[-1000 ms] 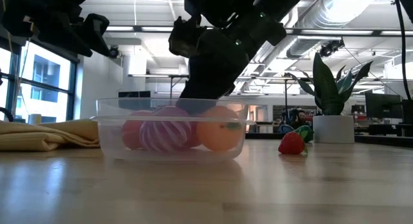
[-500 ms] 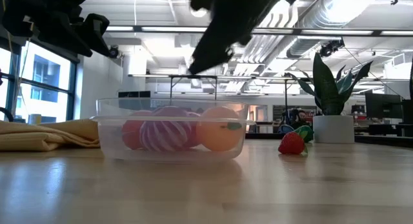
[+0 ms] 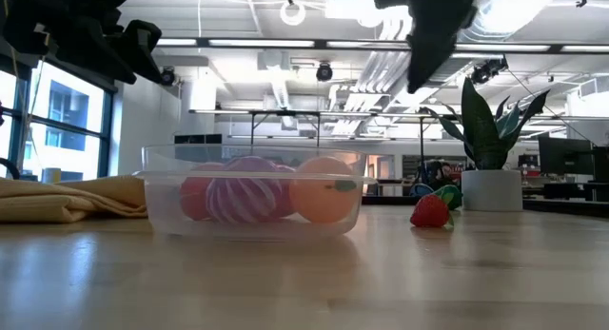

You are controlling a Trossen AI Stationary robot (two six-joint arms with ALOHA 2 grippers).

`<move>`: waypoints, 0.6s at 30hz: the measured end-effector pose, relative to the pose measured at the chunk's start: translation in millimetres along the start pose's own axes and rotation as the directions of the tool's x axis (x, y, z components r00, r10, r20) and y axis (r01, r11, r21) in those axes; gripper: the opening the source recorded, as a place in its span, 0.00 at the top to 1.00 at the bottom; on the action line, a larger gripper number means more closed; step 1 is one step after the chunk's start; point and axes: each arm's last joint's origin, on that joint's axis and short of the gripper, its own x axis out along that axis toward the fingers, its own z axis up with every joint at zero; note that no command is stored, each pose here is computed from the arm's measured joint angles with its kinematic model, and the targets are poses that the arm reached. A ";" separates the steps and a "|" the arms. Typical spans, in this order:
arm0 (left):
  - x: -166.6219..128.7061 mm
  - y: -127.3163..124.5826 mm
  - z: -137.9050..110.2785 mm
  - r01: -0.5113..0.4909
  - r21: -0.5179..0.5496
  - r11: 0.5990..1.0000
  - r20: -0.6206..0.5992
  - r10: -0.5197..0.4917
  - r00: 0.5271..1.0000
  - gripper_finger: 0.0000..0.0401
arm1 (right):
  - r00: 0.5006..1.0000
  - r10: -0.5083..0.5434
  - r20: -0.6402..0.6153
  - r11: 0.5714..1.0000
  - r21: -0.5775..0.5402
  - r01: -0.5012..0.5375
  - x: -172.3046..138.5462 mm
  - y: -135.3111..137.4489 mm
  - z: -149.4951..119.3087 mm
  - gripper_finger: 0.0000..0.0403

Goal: Pick and placing Produce into tupperware
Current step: Put the red strawberry into the transparent bin

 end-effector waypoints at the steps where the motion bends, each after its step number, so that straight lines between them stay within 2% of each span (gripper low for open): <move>1: 0.0 0.0 0.0 0.000 0.000 1.000 0.000 0.000 1.000 0.45 | 1.000 -0.008 -0.019 1.000 0.017 0.008 -0.4 0.6 -2.7 0.38; 4: 0.0 0.0 0.0 0.000 0.000 1.000 0.000 0.000 1.000 0.45 | 0.998 -0.047 -0.053 0.998 0.044 0.049 2.1 3.9 -7.7 0.38; 9: -0.1 0.0 0.0 0.000 0.000 1.000 0.001 0.000 1.000 0.45 | 0.992 -0.104 -0.064 0.994 0.005 0.105 6.7 12.6 -13.4 0.38; 15: 0.0 0.0 0.0 0.000 0.000 1.000 0.000 0.000 1.000 0.45 | 0.993 -0.098 -0.071 0.994 -0.048 0.095 15.7 28.5 -17.6 0.38; 18: -0.1 0.0 0.0 0.000 0.000 1.000 0.000 0.000 1.000 0.45 | 0.998 -0.062 -0.032 0.995 -0.074 0.060 26.5 38.2 -16.3 0.38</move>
